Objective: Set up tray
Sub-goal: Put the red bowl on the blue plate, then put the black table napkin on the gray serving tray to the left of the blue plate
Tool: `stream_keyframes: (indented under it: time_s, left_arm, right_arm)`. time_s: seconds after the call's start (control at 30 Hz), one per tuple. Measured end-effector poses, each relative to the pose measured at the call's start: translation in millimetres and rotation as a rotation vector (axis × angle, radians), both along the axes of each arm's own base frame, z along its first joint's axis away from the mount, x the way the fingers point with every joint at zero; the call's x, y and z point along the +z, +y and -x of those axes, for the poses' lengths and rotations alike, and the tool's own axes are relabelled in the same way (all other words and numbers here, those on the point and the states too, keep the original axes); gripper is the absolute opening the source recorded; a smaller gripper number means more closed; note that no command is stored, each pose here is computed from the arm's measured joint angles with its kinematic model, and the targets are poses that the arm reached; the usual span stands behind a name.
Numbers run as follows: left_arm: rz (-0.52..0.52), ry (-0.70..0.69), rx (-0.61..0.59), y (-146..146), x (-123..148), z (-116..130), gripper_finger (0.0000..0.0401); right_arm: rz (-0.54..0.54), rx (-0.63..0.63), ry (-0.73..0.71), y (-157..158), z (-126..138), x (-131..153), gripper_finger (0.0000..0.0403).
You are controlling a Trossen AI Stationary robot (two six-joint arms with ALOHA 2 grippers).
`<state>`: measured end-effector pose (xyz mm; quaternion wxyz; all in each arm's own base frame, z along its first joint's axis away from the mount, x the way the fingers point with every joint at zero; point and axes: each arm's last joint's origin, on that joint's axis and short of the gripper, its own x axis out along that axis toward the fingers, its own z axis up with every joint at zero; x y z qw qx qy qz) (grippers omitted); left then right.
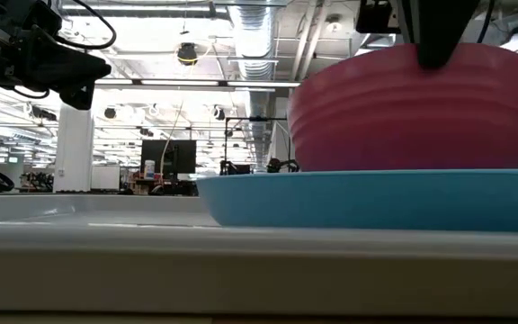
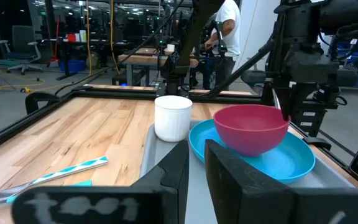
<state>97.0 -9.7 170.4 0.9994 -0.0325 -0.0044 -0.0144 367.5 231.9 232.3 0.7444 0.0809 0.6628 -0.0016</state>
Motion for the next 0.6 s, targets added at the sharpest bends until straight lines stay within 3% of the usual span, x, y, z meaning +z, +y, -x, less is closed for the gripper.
stream_keyframes:
  time_s: [0.4,0.6]
  left_arm:
    - [0.000,0.000,0.000,0,0,0,0.0040]
    - [0.000,0.000,0.000,0,0,0,0.0040]
  right_arm:
    - [0.032,-0.028,-0.026,-4,-1,5,0.0126]
    - [0.069,0.108,-0.313,4,10,60,0.0179]
